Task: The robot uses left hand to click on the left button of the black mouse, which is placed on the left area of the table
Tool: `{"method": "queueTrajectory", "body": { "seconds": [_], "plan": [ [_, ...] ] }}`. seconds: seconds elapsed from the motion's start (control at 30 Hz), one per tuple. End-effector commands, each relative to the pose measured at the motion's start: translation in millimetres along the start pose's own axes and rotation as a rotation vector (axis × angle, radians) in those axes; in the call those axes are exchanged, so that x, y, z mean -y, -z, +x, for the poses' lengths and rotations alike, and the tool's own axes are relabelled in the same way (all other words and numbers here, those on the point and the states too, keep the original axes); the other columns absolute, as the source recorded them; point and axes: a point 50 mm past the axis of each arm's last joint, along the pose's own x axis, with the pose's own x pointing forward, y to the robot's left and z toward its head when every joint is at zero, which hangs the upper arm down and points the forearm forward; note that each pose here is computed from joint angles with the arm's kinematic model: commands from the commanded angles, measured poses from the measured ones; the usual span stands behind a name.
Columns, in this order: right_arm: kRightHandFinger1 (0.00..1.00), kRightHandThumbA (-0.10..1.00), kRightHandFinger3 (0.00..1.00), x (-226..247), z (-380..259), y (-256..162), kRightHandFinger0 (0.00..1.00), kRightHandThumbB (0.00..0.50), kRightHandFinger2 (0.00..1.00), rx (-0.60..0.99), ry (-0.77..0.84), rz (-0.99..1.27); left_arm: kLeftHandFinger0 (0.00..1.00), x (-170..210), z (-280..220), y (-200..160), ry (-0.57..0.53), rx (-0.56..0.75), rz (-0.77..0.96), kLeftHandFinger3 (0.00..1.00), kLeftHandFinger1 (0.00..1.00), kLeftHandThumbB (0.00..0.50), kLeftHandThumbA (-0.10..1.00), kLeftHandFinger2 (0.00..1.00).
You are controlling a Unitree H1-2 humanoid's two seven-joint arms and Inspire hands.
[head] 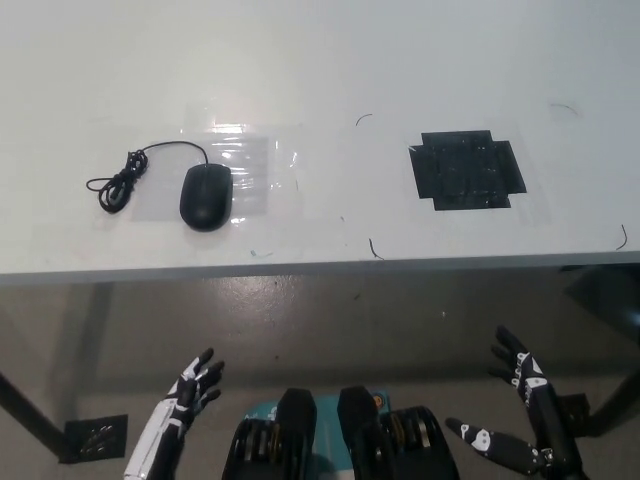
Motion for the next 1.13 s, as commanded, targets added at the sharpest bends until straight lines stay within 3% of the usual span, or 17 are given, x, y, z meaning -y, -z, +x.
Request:
{"method": "queueTrajectory", "body": {
  "seconds": [0.0, 0.3, 0.53, 1.1],
  "plan": [
    [0.93, 0.98, 1.00, 3.9, 12.0, -17.9, 0.80, 0.080, 1.00, 0.126, 0.022, 0.010, 1.00, -6.1, 5.5, -9.7, -0.077, 0.051, 0.035, 1.00, 1.00, 0.060, 1.00, 1.00],
    [0.94, 0.98, 1.00, 4.7, 16.0, -20.3, 0.80, 0.081, 1.00, 0.137, 0.018, 0.008, 1.00, -5.8, 6.5, -12.5, -0.082, 0.051, 0.019, 1.00, 1.00, 0.050, 1.00, 1.00],
    [0.93, 0.97, 1.00, 5.6, 17.1, -20.9, 0.80, 0.071, 1.00, 0.140, 0.009, 0.008, 1.00, -4.2, 4.3, -11.1, -0.083, 0.063, 0.011, 1.00, 1.00, 0.000, 1.00, 1.00],
    [0.93, 0.97, 1.00, 6.3, 19.2, -20.7, 0.79, 0.070, 1.00, 0.141, 0.006, 0.000, 1.00, -4.4, 4.9, -12.2, -0.097, 0.099, 0.044, 1.00, 1.00, 0.001, 1.00, 1.00]
  ]
}}
